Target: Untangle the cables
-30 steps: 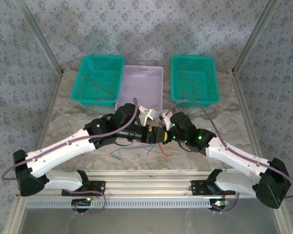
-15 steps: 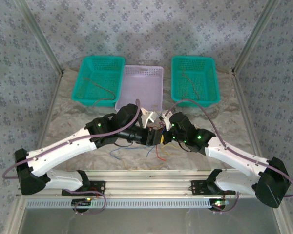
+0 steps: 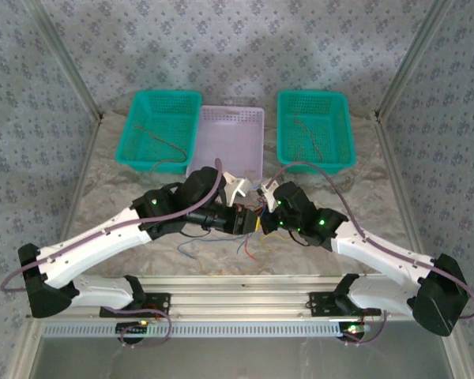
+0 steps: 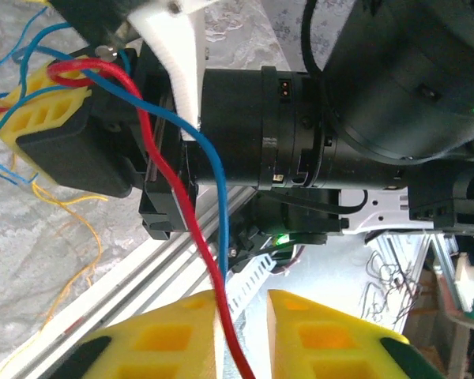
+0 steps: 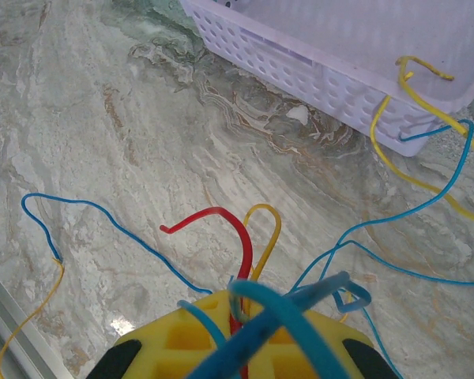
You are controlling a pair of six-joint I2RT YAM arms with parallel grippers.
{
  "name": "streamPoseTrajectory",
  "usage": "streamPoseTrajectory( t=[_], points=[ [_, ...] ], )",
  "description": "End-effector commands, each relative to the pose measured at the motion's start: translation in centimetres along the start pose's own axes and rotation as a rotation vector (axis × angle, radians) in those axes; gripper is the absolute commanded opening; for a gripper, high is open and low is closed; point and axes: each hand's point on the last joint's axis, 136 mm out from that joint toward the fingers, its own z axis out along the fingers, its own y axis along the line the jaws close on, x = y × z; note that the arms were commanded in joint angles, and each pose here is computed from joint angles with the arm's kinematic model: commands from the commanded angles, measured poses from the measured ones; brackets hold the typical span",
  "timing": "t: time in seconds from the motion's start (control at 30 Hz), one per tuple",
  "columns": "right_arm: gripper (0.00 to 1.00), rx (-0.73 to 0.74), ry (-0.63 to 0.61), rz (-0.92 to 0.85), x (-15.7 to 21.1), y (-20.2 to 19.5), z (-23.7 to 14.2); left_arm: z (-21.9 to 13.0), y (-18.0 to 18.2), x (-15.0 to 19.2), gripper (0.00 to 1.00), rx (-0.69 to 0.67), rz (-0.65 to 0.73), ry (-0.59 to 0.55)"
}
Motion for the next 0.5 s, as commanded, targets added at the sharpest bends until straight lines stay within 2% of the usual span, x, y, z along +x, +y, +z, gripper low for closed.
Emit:
streamPoseTrajectory(
  t=[0.0, 0.03, 0.13, 0.23, 0.3, 0.37, 0.47],
  points=[
    [0.00, 0.012, -0.011, -0.015, -0.5, -0.1, -0.2, -1.7, -1.8, -0.7, 0.07, 0.037, 0.044, -0.034],
    [0.00, 0.016, -0.008, -0.016, -0.4, -0.2, -0.1, -1.9, -1.8, -0.8, 0.00, 0.032, 0.047, -0.039],
    [0.00, 0.012, -0.009, -0.015, -0.3, -0.2, 0.0, -3.3, -0.9, -1.4, 0.00, -0.038, 0.069, -0.090],
    [0.00, -0.006, -0.001, -0.011, 0.3, -0.3, 0.0, -6.4, 0.8, -2.5, 0.00, -0.170, 0.100, -0.176],
    [0.04, -0.011, 0.000, 0.018, 0.8, -1.0, 0.0, -8.9, 2.0, -3.3, 0.00, -0.260, 0.100, -0.245],
    [0.13, -0.026, -0.010, 0.058, 0.9, -1.8, -0.2, -11.2, 3.5, -4.0, 0.00, -0.332, 0.085, -0.304],
    [0.24, -0.042, -0.032, 0.101, 0.8, -2.8, -0.8, -12.7, 4.9, -4.1, 0.00, -0.376, 0.051, -0.331]
  ],
)
